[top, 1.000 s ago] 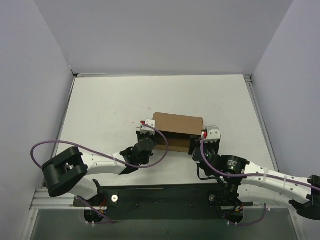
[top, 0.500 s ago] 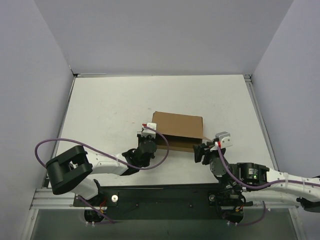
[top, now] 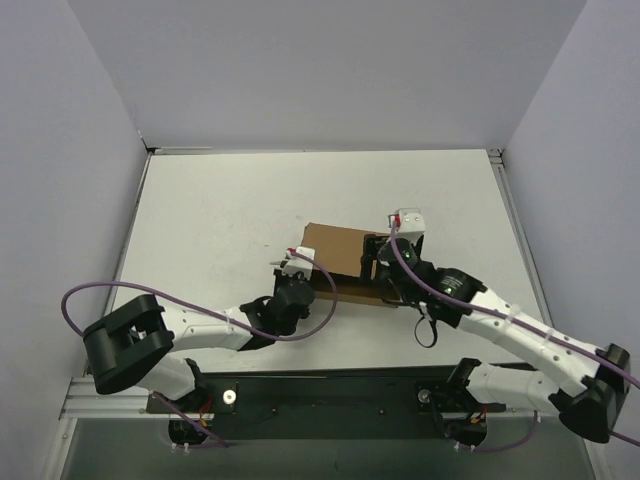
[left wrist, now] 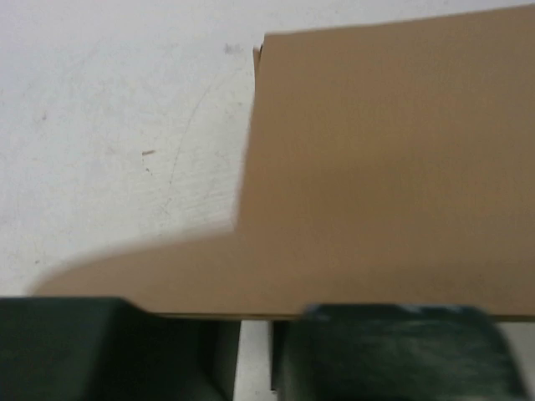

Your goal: Fold the paper box

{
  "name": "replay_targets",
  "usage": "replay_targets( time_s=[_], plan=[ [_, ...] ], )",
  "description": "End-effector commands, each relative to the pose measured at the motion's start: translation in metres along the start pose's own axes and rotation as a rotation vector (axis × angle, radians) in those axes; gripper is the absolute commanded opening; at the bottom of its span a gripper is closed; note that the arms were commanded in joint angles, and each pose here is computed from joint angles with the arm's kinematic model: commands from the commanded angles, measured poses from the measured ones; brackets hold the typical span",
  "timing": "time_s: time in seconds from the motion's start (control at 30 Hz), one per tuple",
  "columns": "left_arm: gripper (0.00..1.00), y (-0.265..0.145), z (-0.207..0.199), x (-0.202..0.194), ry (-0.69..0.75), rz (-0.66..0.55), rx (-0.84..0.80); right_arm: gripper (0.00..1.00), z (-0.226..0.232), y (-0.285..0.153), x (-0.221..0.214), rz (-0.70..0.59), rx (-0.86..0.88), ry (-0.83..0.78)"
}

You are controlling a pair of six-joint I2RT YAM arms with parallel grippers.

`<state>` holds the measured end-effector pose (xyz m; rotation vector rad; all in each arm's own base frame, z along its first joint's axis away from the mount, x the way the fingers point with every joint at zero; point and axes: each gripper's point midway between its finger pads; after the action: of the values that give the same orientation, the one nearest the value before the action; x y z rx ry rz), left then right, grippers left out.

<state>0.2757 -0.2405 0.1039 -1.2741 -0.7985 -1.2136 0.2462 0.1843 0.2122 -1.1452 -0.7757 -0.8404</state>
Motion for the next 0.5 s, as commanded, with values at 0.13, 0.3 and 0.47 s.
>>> replay_targets(
  time_s=[0.13, 0.3, 0.47],
  plan=[
    [0.64, -0.021, 0.008, -0.008, 0.141, 0.099, -0.088, 0.65, 0.004, 0.042, -0.062, 0.266, 0.042, 0.123],
    [0.77, -0.037, 0.006, -0.005, 0.161, 0.148, -0.176, 0.65, -0.004, 0.055, -0.071, 0.293, 0.016, 0.142],
    [0.79, -0.066, 0.003, 0.012, 0.115, 0.165, -0.337, 0.65, -0.012, 0.061, -0.078, 0.311, -0.004, 0.141]
  ],
)
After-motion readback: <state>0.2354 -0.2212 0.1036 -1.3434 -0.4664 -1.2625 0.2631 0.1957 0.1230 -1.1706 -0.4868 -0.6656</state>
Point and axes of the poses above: each gripper's point midway between its finger pads, its own y axis out along the fingers, its own z axis along the line the jaws close on, x = y × z, and after that the axes turned 6 degrees about y, right-handed
